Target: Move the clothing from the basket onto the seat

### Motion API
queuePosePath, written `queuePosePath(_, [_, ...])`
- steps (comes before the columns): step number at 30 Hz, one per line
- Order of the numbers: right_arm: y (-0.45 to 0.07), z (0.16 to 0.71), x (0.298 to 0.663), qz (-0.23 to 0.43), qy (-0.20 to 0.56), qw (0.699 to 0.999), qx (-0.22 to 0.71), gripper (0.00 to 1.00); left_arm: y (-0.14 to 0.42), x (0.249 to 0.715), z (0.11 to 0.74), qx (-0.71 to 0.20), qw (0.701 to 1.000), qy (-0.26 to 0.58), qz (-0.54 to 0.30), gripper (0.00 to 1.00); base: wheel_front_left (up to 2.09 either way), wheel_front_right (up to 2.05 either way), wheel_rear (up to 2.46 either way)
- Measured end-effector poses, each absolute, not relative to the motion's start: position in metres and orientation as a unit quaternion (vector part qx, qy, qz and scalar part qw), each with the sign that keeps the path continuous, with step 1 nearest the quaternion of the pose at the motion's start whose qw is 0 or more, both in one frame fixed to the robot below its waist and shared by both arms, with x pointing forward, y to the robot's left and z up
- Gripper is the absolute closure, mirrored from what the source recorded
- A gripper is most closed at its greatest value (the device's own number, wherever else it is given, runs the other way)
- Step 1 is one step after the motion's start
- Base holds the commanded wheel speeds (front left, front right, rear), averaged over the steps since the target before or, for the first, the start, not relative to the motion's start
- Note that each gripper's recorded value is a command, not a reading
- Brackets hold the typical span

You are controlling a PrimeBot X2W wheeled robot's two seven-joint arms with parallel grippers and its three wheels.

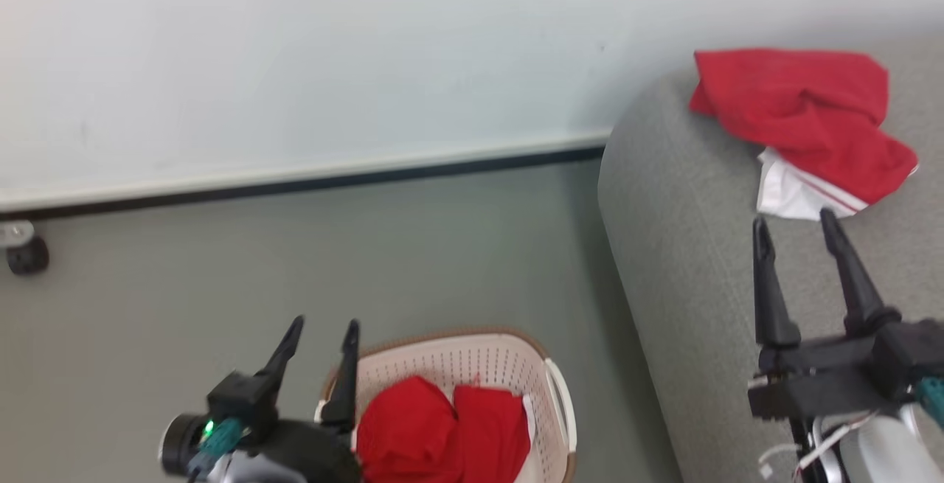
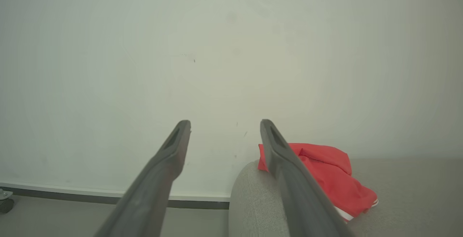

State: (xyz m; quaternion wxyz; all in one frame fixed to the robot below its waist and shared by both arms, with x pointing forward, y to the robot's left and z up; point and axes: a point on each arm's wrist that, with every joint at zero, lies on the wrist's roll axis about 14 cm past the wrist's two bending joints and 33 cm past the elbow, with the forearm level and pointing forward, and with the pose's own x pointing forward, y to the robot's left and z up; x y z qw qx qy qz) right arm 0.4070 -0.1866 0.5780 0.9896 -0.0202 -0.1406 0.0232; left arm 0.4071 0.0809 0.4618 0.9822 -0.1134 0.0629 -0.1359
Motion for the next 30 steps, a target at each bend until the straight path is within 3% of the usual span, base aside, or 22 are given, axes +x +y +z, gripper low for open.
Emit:
queuePosePath(14, [-0.191,0.580,0.348,0.014,-0.147,0.989,-0.008,0.00,0.139,0.367,0.498,-0.111,0.992,0.001,-0.065,0.00,0.00,0.00,0.00])
queuePosePath(30, [-0.199,0.555,0.349,0.004,-0.104,0.994,0.014,0.00,0.167,0.349,0.504,-0.108,0.994,-0.018,-0.018,0.00,0.00,0.00,0.00])
